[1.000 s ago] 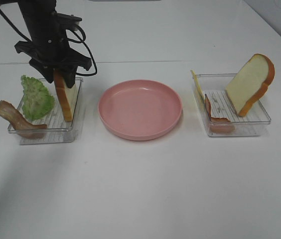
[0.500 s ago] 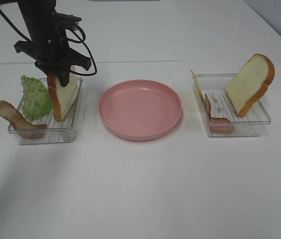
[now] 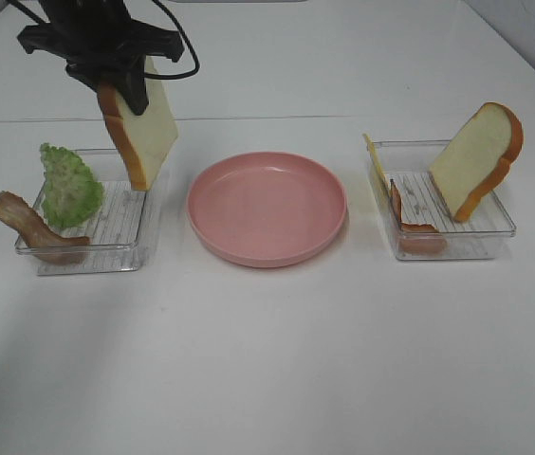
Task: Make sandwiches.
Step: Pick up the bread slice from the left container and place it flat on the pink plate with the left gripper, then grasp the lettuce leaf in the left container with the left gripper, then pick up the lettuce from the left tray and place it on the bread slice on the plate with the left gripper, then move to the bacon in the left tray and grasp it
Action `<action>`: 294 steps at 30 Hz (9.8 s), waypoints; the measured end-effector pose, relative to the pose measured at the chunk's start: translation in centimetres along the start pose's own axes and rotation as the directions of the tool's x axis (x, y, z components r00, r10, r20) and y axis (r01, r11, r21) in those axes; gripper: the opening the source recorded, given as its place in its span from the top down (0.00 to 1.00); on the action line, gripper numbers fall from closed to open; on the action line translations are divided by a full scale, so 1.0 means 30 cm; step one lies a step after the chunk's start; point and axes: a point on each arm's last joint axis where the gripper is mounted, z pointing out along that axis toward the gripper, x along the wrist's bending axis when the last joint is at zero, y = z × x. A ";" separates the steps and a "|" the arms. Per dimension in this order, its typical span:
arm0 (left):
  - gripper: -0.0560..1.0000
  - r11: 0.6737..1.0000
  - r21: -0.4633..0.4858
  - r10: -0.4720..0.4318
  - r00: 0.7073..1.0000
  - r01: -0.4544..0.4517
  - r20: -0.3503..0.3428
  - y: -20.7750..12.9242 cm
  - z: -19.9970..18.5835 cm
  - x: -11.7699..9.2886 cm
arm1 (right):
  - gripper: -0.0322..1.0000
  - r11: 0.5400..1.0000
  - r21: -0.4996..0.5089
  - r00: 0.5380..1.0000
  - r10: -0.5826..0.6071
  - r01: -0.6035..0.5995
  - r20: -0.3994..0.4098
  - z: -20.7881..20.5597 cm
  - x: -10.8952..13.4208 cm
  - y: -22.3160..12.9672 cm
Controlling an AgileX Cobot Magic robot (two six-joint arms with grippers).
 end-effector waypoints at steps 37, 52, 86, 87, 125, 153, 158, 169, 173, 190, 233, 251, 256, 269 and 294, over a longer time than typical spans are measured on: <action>0.77 0.965 -0.012 -0.235 0.888 0.261 0.396 -0.016 0.465 -0.249 | 0.06 1.000 0.000 1.000 0.000 0.000 0.000 0.000 0.000 0.000; 0.34 0.985 0.000 -0.165 0.934 0.174 0.315 -0.036 0.485 -0.233 | 0.06 1.000 0.000 1.000 0.000 0.000 0.000 0.000 0.000 0.000; 0.20 0.997 0.068 -0.034 0.988 0.044 -0.148 -0.116 -0.054 0.146 | 0.06 1.000 0.000 1.000 0.000 0.000 0.000 0.000 0.000 0.000; 0.20 0.994 0.081 -0.065 0.985 0.079 -0.162 -0.141 -0.067 0.203 | 0.06 1.000 0.000 1.000 0.000 0.000 0.000 0.000 0.000 0.000; 0.22 0.984 0.138 -0.090 0.979 0.116 -0.184 -0.040 0.249 0.431 | 0.06 1.000 0.000 1.000 0.000 0.000 0.000 0.000 0.000 0.000; 0.95 0.985 0.169 -0.008 0.983 0.039 -0.183 -0.043 0.257 0.436 | 0.06 1.000 0.000 1.000 0.000 0.000 0.000 0.000 0.000 0.000; 0.95 0.990 0.136 -0.001 0.983 0.026 -0.181 -0.031 0.201 0.415 | 0.06 1.000 0.000 1.000 0.000 0.000 0.000 0.000 0.000 0.000; 0.95 1.000 -0.022 0.001 0.995 -0.004 -0.103 -0.001 -0.026 0.291 | 0.06 1.000 0.000 1.000 0.000 0.000 0.000 0.000 0.000 0.000; 0.95 0.998 -0.057 0.010 0.999 -0.013 -0.048 0.007 -0.061 0.231 | 0.06 1.000 0.000 1.000 0.000 0.000 0.000 0.000 0.000 0.000; 0.95 0.978 -0.199 0.112 0.961 -0.062 0.252 0.050 -0.037 -0.188 | 0.06 1.000 0.000 1.000 0.000 0.000 0.000 0.000 0.000 0.000; 0.95 0.998 -0.045 0.047 0.964 -0.036 0.263 -0.006 0.369 -0.345 | 0.06 1.000 0.000 1.000 0.000 0.000 0.000 0.000 0.000 0.000; 0.95 0.999 -0.040 0.016 0.989 -0.011 0.145 -0.004 0.376 -0.309 | 0.06 1.000 0.000 1.000 0.000 0.000 0.000 0.000 0.000 0.000; 0.95 0.998 -0.053 0.034 0.991 -0.027 0.130 -0.001 0.376 -0.304 | 0.06 1.000 0.000 1.000 0.000 0.000 0.000 0.000 0.000 0.000; 0.79 0.996 -0.064 0.061 0.994 -0.055 0.096 0.002 0.377 -0.295 | 0.06 1.000 0.000 1.000 0.000 0.000 0.000 0.000 0.000 0.000; 0.01 0.990 -0.097 0.098 0.994 -0.102 -0.043 0.036 -0.042 -0.178 | 0.06 1.000 0.000 1.000 0.000 0.000 0.000 0.000 0.000 0.000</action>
